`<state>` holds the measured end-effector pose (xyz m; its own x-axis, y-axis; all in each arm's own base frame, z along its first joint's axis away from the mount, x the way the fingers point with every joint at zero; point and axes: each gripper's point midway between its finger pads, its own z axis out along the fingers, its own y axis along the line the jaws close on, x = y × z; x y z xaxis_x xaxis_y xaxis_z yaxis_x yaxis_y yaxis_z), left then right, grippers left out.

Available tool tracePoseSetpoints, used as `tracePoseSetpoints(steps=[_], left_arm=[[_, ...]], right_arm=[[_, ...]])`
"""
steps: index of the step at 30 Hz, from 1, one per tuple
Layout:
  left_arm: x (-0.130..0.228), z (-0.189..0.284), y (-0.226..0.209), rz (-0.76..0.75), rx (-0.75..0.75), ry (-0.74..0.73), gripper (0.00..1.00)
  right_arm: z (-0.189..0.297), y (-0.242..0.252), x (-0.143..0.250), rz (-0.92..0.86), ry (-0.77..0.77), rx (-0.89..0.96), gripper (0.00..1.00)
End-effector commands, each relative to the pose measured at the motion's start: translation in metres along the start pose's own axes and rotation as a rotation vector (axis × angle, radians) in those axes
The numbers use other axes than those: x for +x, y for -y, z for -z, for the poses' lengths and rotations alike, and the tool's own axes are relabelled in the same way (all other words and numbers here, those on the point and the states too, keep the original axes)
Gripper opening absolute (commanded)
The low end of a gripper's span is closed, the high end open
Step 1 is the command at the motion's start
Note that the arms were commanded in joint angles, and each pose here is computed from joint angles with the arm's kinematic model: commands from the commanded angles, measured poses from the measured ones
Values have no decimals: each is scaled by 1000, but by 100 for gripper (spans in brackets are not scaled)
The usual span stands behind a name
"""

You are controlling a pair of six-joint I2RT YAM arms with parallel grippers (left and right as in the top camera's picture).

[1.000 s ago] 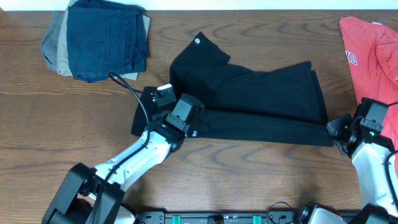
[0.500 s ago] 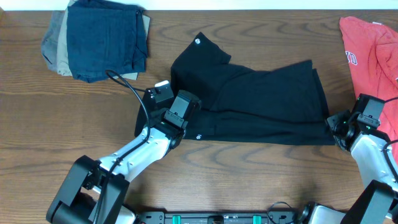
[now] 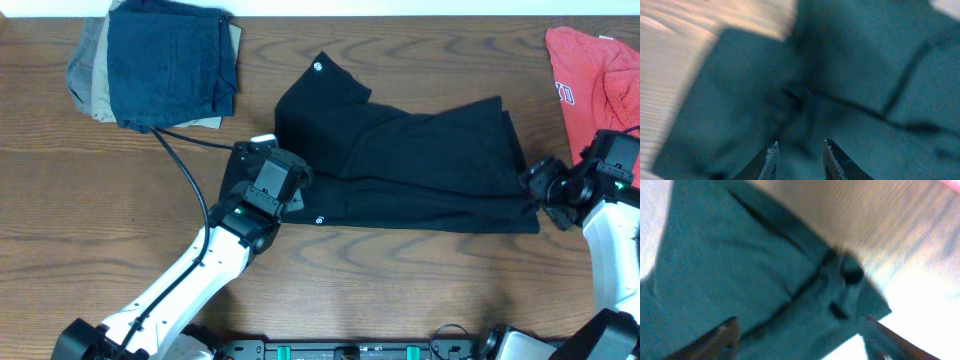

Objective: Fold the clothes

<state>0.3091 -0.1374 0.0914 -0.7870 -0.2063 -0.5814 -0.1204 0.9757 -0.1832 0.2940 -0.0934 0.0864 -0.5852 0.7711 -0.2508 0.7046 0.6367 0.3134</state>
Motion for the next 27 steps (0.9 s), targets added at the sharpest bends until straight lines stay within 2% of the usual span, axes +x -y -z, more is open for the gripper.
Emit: tracePoseSetpoints(steps=[1, 6, 10, 17, 27], left_arm=[[37, -3, 31, -33, 160, -191, 31], [69, -26, 32, -54, 145, -316, 31], [78, -42, 30, -58, 122, -341, 31], [60, -61, 20, -52, 53, -239, 31], [36, -96, -13, 46, 6, -191, 31]], right_arm=[[-2, -6, 19, 55, -70, -37, 68], [-14, 0, 44, 75, -130, -16, 68], [-17, 0, 53, 89, -150, -12, 68], [-17, -3, 58, 106, -163, -11, 68], [-18, -6, 66, 128, -181, -10, 70]])
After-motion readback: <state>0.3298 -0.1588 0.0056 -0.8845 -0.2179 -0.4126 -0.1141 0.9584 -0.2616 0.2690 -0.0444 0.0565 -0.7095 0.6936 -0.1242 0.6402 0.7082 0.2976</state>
